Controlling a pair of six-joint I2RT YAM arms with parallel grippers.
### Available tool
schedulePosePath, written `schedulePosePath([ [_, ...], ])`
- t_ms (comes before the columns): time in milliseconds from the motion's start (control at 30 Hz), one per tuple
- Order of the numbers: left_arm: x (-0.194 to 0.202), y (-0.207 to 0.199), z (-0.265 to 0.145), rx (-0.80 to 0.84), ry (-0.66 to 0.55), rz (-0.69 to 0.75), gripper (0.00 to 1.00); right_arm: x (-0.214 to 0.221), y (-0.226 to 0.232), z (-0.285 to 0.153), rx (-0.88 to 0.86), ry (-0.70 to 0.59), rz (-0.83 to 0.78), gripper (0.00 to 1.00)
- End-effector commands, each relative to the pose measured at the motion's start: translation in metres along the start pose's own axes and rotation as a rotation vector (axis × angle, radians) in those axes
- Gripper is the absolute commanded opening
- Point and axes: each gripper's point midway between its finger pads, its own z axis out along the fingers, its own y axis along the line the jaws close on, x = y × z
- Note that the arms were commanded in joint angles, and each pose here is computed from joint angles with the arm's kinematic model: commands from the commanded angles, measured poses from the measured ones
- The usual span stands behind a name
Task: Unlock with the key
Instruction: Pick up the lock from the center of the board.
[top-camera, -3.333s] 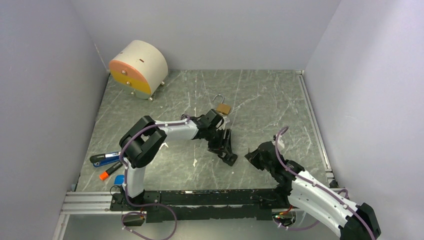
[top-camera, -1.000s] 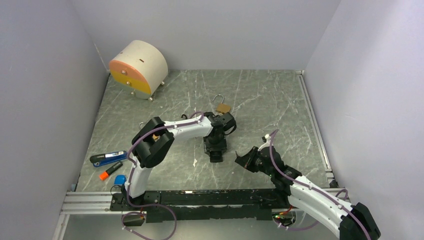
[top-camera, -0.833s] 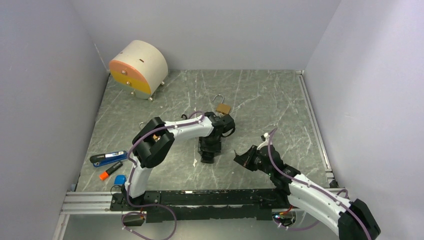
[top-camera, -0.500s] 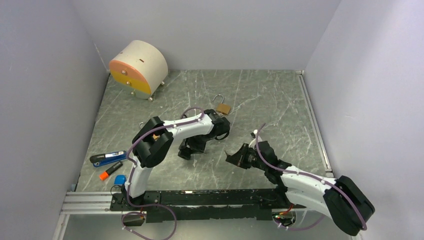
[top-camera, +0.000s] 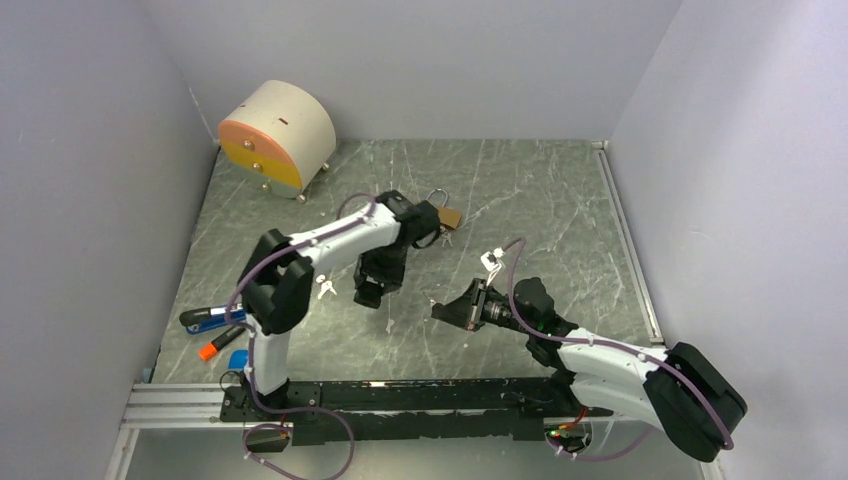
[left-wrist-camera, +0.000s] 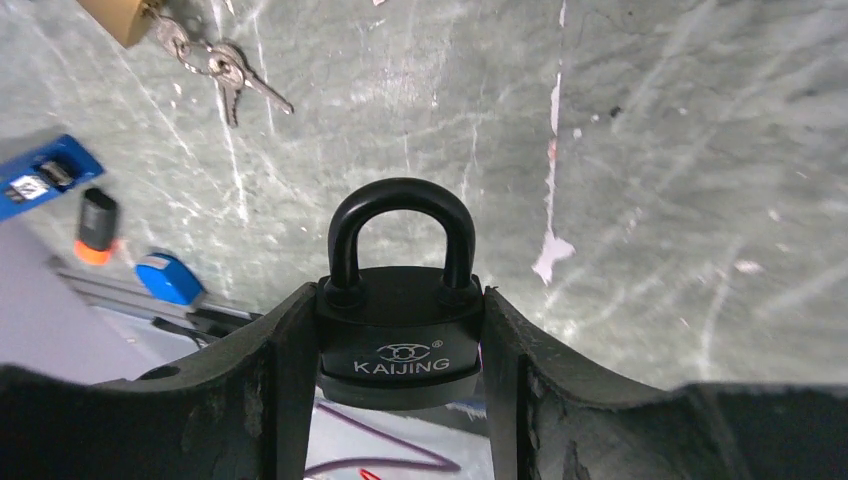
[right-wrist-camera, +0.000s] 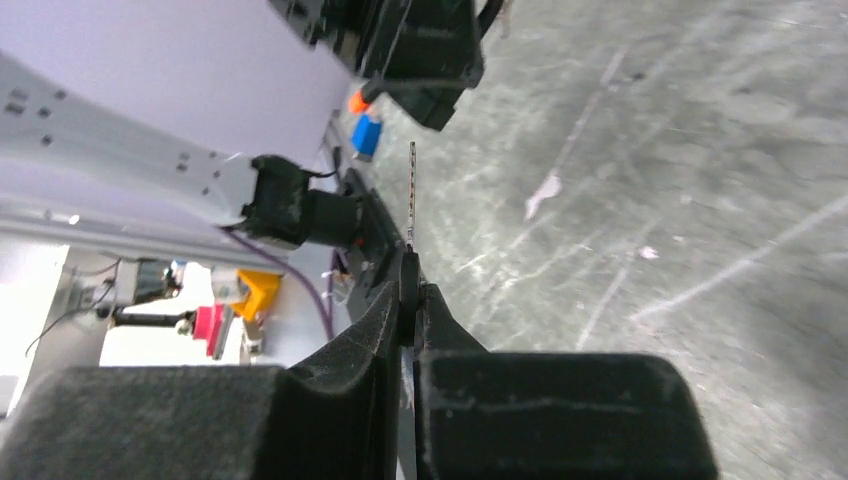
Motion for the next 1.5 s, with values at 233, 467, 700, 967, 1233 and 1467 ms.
schedulePosePath([
  [233, 0.02, 0.007, -0.064, 0.441, 0.172, -0.104, 0.15, 0.01, 0.097, 0.0, -0.366, 0.065, -0.126, 0.0],
  [467, 0.027, 0.018, -0.071, 0.461, 0.177, -0.117, 0.16, 0.024, 0.11, 0.008, -0.431, 0.149, -0.148, 0.0],
  [700, 0.03, 0.02, -0.07, 0.488, 0.181, -0.139, 0.16, 0.03, 0.117, 0.014, -0.476, 0.2, -0.158, 0.0],
  [967, 0.03, 0.021, -0.07, 0.504, 0.177, -0.15, 0.16, 0.034, 0.115, 0.019, -0.442, 0.223, -0.182, 0.0],
  [1233, 0.029, 0.023, -0.072, 0.515, 0.153, -0.162, 0.16, 0.037, 0.114, 0.022, -0.419, 0.232, -0.211, 0.0],
  [1467, 0.017, 0.02, -0.08, 0.544, 0.135, -0.153, 0.16, 0.036, 0.11, 0.03, -0.376, 0.25, -0.237, 0.0],
])
